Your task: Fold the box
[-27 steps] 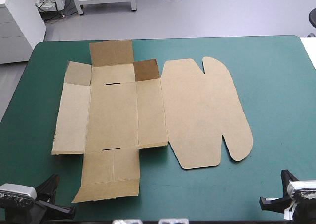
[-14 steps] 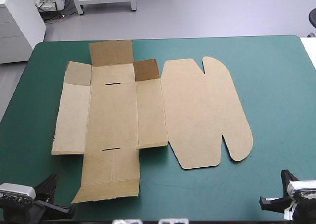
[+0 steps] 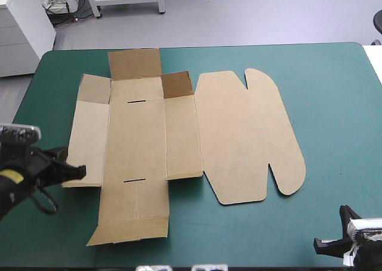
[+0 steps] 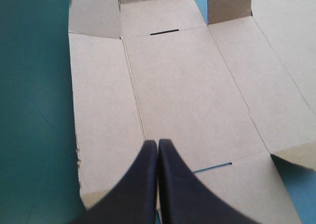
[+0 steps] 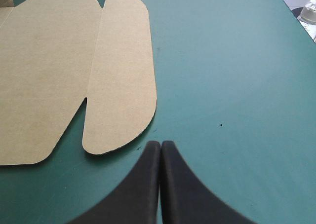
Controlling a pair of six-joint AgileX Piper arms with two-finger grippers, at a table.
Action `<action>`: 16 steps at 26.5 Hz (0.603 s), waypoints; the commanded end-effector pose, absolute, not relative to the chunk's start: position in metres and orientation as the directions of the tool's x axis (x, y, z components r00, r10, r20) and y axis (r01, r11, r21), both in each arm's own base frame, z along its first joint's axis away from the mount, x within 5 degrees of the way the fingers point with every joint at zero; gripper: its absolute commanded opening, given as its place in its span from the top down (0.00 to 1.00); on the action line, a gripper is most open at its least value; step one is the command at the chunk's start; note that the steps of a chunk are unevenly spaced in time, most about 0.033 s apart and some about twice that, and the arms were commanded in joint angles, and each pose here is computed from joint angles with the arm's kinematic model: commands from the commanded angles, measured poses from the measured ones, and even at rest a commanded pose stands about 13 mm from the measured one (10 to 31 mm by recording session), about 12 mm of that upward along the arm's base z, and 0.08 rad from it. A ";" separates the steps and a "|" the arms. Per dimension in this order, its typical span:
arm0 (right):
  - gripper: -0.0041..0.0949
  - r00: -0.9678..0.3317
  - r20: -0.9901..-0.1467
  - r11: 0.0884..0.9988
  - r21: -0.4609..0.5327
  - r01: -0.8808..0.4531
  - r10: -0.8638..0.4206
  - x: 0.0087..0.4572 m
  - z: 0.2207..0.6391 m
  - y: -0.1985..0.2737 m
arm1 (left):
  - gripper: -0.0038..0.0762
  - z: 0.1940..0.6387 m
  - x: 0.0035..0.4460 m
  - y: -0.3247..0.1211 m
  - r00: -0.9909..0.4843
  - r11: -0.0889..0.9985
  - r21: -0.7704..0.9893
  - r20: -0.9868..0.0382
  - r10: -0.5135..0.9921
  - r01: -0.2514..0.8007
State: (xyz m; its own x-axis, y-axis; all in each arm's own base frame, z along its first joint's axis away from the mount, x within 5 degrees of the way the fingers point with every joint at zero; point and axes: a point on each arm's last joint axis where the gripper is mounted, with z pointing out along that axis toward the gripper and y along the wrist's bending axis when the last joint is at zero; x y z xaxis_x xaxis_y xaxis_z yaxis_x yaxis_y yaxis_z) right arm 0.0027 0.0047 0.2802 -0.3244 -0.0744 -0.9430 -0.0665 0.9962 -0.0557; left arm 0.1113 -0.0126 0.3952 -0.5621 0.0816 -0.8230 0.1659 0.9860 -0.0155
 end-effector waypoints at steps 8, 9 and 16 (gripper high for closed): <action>0.98 -0.205 -0.976 0.996 -0.062 -0.057 -0.073 -0.003 0.293 0.004 | 0.96 0.394 0.252 0.036 -0.721 0.988 -0.146 -0.678 -0.140 -0.055; 0.98 -0.205 -0.976 0.996 -0.062 -0.057 -0.073 -0.003 0.293 0.004 | 0.96 0.389 0.256 0.043 -0.732 0.983 -0.165 -0.660 -0.172 -0.082; 0.98 -0.205 -0.976 0.996 -0.062 -0.057 -0.073 -0.003 0.293 0.004 | 0.96 0.343 0.275 0.098 -0.813 0.924 -0.316 -0.467 -0.347 -0.213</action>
State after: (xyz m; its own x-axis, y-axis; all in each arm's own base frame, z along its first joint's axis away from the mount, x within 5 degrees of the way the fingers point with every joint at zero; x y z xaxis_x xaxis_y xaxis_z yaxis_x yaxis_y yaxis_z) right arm 0.0027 0.0047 0.2802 -0.3244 -0.0743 -0.9430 -0.0666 0.9962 -0.0556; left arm 0.2731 0.0870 0.3359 -0.8396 -0.2949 -0.4562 -0.2019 0.9491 -0.2418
